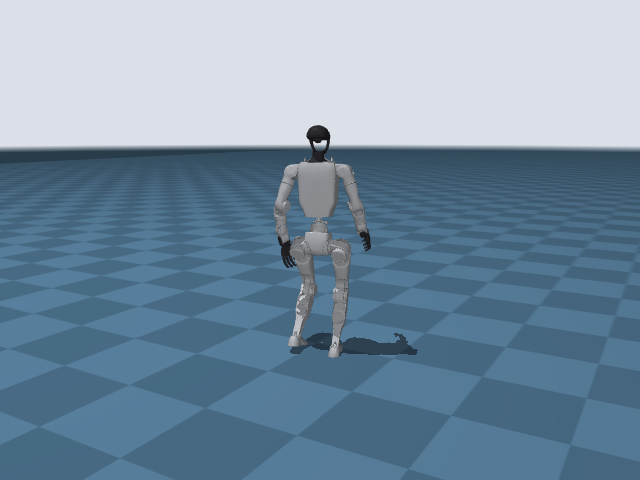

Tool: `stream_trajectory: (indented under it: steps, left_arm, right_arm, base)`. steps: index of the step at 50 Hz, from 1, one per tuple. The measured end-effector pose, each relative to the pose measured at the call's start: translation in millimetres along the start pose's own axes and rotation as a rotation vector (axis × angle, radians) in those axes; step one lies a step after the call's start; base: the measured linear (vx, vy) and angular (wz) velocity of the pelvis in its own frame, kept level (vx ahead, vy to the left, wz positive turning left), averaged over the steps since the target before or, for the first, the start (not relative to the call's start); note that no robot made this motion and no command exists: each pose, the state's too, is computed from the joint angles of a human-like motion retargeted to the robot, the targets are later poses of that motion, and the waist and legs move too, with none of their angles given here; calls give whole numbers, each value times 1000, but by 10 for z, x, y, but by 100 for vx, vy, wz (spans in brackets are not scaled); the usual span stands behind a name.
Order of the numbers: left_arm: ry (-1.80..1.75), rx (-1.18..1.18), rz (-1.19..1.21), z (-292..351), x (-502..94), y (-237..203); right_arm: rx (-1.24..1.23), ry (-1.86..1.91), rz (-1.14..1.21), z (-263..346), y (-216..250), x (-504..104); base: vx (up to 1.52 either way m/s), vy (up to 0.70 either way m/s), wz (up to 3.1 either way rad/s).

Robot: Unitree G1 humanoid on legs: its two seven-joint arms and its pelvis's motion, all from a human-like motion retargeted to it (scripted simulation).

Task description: Run

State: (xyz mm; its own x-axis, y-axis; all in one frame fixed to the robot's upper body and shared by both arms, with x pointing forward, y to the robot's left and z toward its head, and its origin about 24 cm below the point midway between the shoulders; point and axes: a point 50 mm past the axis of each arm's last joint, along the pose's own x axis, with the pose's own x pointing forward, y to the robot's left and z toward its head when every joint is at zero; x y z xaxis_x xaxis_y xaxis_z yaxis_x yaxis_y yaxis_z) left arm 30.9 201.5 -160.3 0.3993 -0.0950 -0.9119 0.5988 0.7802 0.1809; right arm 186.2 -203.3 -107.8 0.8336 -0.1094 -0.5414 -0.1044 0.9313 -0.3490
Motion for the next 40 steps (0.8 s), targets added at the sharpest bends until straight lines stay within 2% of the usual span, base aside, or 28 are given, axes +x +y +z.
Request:
stream_trajectory:
  steps: [4, 7, 10, 13, 18, 22, 27, 31, 35, 37, 40]
  left_arm:
    - [-375, 103, 396, 805, -127, 1079]
    - [-698, 213, 707, 1583, -595, 1862]
    - [-997, 302, 918, 2275, -1170, 2250]
    - [-1190, 327, 887, 2595, -1379, 2100]
    - [-1201, 302, 594, 2487, -1115, 1533]
    - [-1014, 270, 402, 2097, -729, 1176]
    - [-603, 172, 260, 1242, -236, 784]
    - [-242, 9, 224, 462, -52, 484]
    - [3, -190, 282, -36, -52, 328]
    - [27, -263, 369, -67, -52, 431]
    - [-70, -339, 538, 157, -45, 813]
  right_arm:
    - [59, 87, -67, -211, -48, -78]
    - [104, 157, -123, -325, -132, -89]
    - [185, 205, -173, -379, -204, -77]
    - [260, 195, -165, -382, -202, -101]
    - [303, 41, -18, -167, -127, -158]
    - [281, -197, 110, 273, -97, -211]
    - [293, -538, 193, 962, -77, -358]
    - [343, -747, 173, 1379, -102, -500]
    - [342, -782, 60, 1463, -141, -480]
    - [292, -662, -32, 1256, -136, -333]
    - [196, -342, -167, 657, -134, -75]
  base:
    - [-3, 3, 93]
    - [-3, 4, 73]
    - [2, 7, 57]
    - [10, 9, 53]
    - [15, 9, 41]
    - [7, 8, 26]
    - [-4, 7, 7]
    - [-9, 6, -3]
    - [-8, 6, -11]
    - [-9, 7, -4]
    - [-6, 6, 46]
